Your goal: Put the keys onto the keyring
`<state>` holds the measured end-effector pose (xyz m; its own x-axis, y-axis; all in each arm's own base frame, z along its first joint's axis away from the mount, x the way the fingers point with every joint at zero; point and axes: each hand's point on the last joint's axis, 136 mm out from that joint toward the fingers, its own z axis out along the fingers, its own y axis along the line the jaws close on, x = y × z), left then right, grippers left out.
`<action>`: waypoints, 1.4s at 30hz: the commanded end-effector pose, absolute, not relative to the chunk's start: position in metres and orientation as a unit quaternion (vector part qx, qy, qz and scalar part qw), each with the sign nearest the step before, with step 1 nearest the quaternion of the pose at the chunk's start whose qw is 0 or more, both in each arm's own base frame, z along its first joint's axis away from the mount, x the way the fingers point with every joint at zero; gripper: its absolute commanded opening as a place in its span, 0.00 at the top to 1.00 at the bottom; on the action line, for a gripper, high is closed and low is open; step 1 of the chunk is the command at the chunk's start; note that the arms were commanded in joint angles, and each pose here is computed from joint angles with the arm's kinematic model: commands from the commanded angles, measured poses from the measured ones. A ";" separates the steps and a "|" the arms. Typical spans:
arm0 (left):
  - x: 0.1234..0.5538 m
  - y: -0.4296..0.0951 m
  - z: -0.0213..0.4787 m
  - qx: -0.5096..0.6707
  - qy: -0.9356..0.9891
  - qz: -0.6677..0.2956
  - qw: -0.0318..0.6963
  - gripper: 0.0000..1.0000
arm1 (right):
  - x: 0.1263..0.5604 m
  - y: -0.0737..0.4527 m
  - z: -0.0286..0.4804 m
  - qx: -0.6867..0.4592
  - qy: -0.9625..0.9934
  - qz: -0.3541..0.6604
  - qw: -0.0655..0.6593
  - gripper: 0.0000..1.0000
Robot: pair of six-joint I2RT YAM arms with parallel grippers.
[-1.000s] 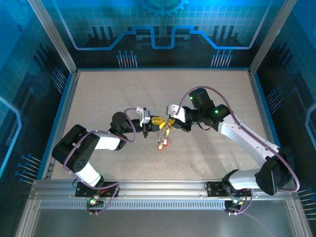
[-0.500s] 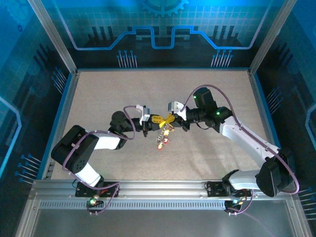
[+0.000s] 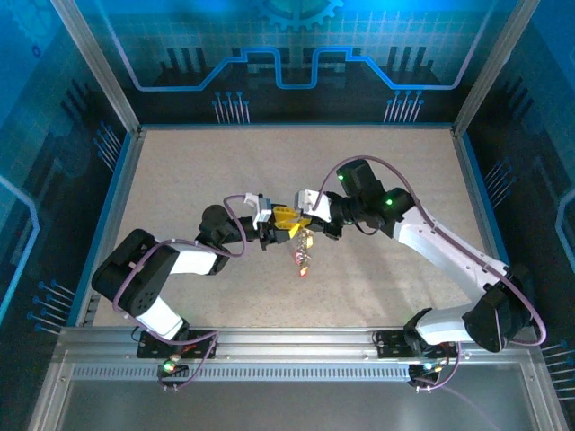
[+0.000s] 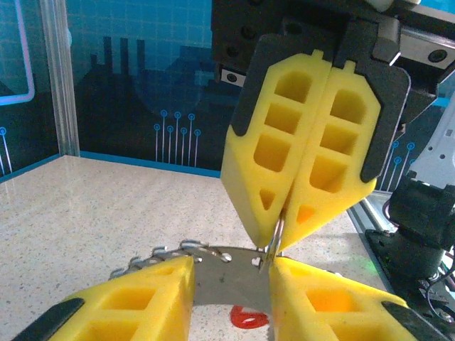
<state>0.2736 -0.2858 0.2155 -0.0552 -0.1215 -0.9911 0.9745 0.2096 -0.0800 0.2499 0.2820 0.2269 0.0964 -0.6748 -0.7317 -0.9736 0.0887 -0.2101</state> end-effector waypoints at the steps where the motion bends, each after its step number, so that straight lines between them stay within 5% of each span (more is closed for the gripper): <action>1: 0.275 -0.290 0.225 0.415 0.511 -0.482 0.579 0.68 | 0.245 0.279 0.216 -0.668 0.646 0.167 0.328 1.00; 5: 0.271 -0.294 0.224 0.427 0.503 -0.482 0.577 0.77 | 0.243 0.283 0.214 -0.680 0.640 0.165 0.317 1.00; 9: 0.267 -0.295 0.222 0.440 0.495 -0.482 0.574 1.00 | 0.243 0.287 0.215 -0.684 0.636 0.163 0.318 1.00; 13: 0.264 -0.295 0.221 0.446 0.491 -0.482 0.573 1.00 | 0.242 0.290 0.221 -0.680 0.631 0.179 0.329 1.00; 17: 0.265 -0.291 0.231 0.433 0.493 -0.487 0.576 1.00 | 0.245 0.284 0.228 -0.654 0.633 0.213 0.356 0.85; 25: 0.263 -0.286 0.247 0.428 0.484 -0.490 0.585 1.00 | 0.244 0.270 0.237 -0.611 0.637 0.260 0.391 0.79; 42: 0.257 -0.290 0.257 0.434 0.471 -0.498 0.584 1.00 | 0.246 0.274 0.230 -0.592 0.644 0.274 0.400 0.81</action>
<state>0.2645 -0.2878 0.2270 -0.0317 -0.1252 -0.9916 0.9862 0.1574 -0.0514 0.2447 0.2678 0.2247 0.0226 -0.5790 -0.8150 -0.9789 0.1529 -0.1358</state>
